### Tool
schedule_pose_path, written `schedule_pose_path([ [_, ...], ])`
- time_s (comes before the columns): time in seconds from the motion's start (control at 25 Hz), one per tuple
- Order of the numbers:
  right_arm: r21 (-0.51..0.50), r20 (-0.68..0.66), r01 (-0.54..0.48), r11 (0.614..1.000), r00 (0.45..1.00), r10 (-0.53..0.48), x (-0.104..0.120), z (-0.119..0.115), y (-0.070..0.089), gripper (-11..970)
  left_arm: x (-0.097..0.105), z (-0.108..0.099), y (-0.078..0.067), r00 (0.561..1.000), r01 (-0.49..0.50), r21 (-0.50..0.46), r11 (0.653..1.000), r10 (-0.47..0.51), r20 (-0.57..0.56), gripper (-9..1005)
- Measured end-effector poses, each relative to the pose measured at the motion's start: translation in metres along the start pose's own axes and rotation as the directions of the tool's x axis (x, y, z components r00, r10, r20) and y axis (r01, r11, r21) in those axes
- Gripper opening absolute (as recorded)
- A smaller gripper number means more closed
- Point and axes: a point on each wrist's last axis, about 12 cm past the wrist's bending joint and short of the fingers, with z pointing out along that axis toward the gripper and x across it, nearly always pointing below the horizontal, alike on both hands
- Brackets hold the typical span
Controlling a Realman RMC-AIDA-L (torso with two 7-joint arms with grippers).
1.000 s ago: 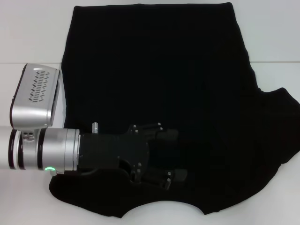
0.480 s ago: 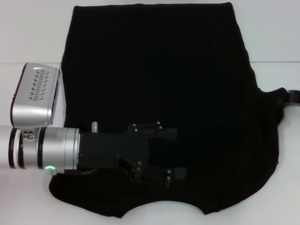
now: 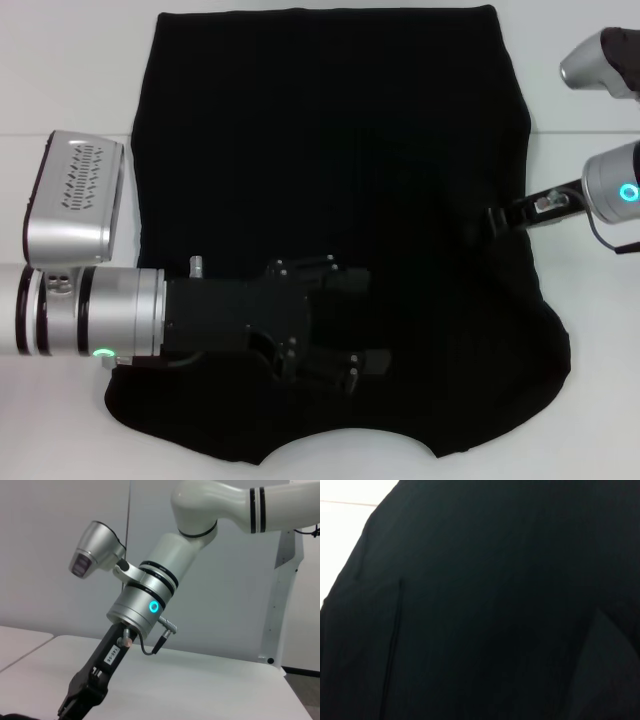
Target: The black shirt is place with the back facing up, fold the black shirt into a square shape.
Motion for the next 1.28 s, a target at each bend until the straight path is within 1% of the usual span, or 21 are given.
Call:
schedule_pose_path([
  [0.28,0.006,0.06,-0.034,0.999,0.998,0.034,-0.009,-0.005,-0.002,37,0.0,-0.001,0.002,1.0,-0.002,-0.012,1.0,0.002,-0.005,948],
  [0.48,-0.035,0.111,-0.05,0.998,0.992,0.053,-0.011,-0.013,-0.002,60,-0.001,-0.002,0.004,1.0,0.005,-0.026,1.0,-0.005,-0.006,948],
  [0.6,-0.052,0.126,-0.056,0.997,0.99,0.062,-0.009,-0.017,-0.004,288,-0.001,-0.003,0.005,1.0,0.016,-0.04,0.999,-0.016,-0.003,949],
  [0.8,-0.086,0.156,-0.055,0.995,0.985,0.068,0.0,-0.019,-0.009,488,-0.001,-0.009,0.008,0.998,0.055,-0.074,0.996,-0.054,0.013,949],
  [0.92,-0.124,0.188,-0.051,0.991,0.979,0.074,0.011,-0.019,-0.012,614,-0.002,-0.015,0.009,0.994,0.105,-0.078,0.991,-0.103,0.022,948],
  [1.0,-0.149,0.206,-0.049,0.988,0.975,0.079,0.018,-0.02,-0.013,701,-0.003,-0.017,0.009,0.993,0.114,-0.076,0.991,-0.112,0.023,949],
  [1.04,-0.177,0.222,-0.044,0.983,0.971,0.084,0.026,-0.021,-0.015,744,-0.004,-0.018,0.008,0.992,0.127,-0.073,0.989,-0.125,0.024,949],
  [1.12,-0.188,0.231,-0.037,0.981,0.97,0.081,0.028,-0.022,-0.016,789,-0.006,-0.021,0.008,0.988,0.155,-0.068,0.986,-0.153,0.021,949],
  [1.24,-0.231,0.261,0.0,0.973,0.963,0.062,0.04,-0.024,-0.016,856,-0.005,-0.028,0.009,0.976,0.216,-0.081,0.973,-0.216,0.002,948],
  [1.28,-0.248,0.275,0.019,0.969,0.96,0.051,0.044,-0.025,-0.015,856,-0.005,-0.031,0.009,0.972,0.233,-0.089,0.968,-0.234,-0.004,948],
])
